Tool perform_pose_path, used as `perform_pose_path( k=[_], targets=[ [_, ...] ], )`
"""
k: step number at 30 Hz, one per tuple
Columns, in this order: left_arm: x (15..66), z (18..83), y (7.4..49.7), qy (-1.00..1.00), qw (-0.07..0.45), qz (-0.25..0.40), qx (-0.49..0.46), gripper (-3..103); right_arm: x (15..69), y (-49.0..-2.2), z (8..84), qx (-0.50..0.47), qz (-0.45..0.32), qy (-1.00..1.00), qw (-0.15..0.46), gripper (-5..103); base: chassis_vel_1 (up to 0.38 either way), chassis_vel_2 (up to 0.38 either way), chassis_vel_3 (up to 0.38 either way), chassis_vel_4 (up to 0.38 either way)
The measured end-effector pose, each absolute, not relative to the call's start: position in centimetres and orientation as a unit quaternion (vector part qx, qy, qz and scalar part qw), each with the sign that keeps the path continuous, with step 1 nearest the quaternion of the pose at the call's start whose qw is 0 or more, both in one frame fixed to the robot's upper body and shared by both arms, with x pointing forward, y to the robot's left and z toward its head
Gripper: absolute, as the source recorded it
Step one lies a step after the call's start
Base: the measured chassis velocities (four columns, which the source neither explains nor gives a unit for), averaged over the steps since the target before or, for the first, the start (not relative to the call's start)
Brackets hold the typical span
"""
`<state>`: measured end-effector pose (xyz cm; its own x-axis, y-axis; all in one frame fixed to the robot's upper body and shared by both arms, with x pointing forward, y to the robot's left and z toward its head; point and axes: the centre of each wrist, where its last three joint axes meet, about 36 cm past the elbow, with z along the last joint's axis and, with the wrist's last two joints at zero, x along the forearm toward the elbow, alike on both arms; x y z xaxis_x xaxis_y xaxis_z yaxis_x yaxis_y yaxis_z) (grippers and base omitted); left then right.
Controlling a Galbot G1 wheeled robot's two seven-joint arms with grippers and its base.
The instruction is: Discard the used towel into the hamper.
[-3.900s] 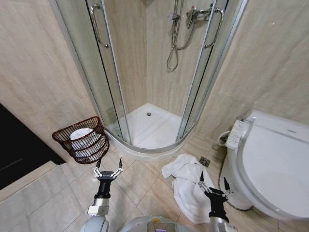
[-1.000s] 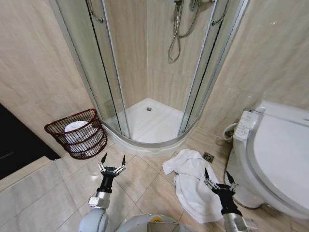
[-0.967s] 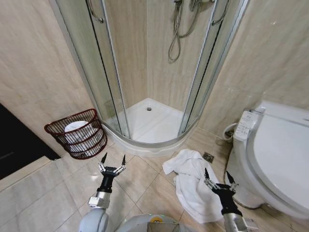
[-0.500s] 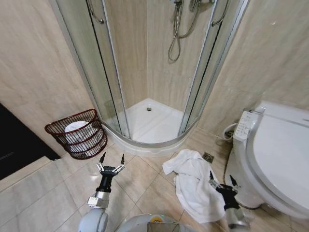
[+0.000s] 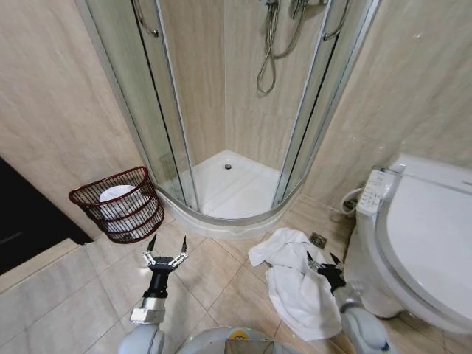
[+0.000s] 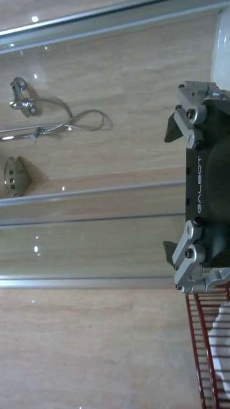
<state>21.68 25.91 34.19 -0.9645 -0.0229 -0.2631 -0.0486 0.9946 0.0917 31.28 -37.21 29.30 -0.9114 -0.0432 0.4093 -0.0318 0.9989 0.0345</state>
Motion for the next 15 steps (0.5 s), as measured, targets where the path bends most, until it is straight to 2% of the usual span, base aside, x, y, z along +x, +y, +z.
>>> perform_pose_path(
  k=[4,15],
  targets=[
    [21.6,34.2,25.7,0.989,0.136,0.043,-0.040,100,33.3,-38.6,28.6,0.051,-0.029,-0.965,0.255,100,0.000,0.000,0.000,0.000],
    [21.5,34.5,25.6,0.988,0.135,0.036,-0.059,100,37.6,-40.5,27.4,0.073,-0.058,-0.947,0.307,100,0.000,0.000,0.000,0.000]
  ],
)
